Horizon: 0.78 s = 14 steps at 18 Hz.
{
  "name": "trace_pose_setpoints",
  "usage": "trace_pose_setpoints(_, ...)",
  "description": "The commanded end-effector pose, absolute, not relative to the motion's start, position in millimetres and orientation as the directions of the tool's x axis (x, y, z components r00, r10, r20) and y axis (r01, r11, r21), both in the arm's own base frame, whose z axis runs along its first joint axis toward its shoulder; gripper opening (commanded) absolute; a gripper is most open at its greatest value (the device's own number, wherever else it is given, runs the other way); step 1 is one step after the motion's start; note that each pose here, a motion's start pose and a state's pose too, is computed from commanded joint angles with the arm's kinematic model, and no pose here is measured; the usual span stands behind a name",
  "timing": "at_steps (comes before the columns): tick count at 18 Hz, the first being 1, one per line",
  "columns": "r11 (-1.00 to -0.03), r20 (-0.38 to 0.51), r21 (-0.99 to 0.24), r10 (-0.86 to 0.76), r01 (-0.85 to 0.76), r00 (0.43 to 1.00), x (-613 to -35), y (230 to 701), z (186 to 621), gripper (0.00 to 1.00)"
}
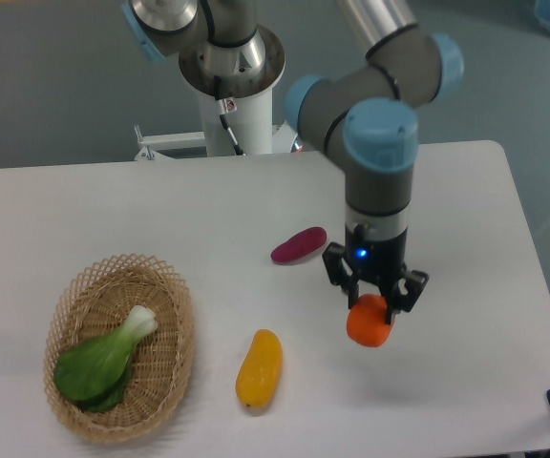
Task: Pick up the orange from the table
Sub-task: 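Lift the held orange up off the table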
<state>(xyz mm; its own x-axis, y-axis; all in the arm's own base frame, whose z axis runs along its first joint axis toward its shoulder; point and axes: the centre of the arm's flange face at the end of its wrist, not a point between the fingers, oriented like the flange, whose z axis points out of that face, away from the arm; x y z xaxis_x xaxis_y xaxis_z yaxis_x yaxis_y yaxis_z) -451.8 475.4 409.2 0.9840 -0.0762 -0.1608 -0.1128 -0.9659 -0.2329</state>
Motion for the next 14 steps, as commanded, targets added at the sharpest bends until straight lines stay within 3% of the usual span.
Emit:
trace_pose_setpoints(7, -0.972, -0.123, -0.192, -0.111, -0.133, 0.986, -464, 445, 459, 0.57)
trace_pose_setpoints(14, -0.976, -0.115, -0.184, -0.096, -0.117, 0.989, -470, 431, 466, 0.57)
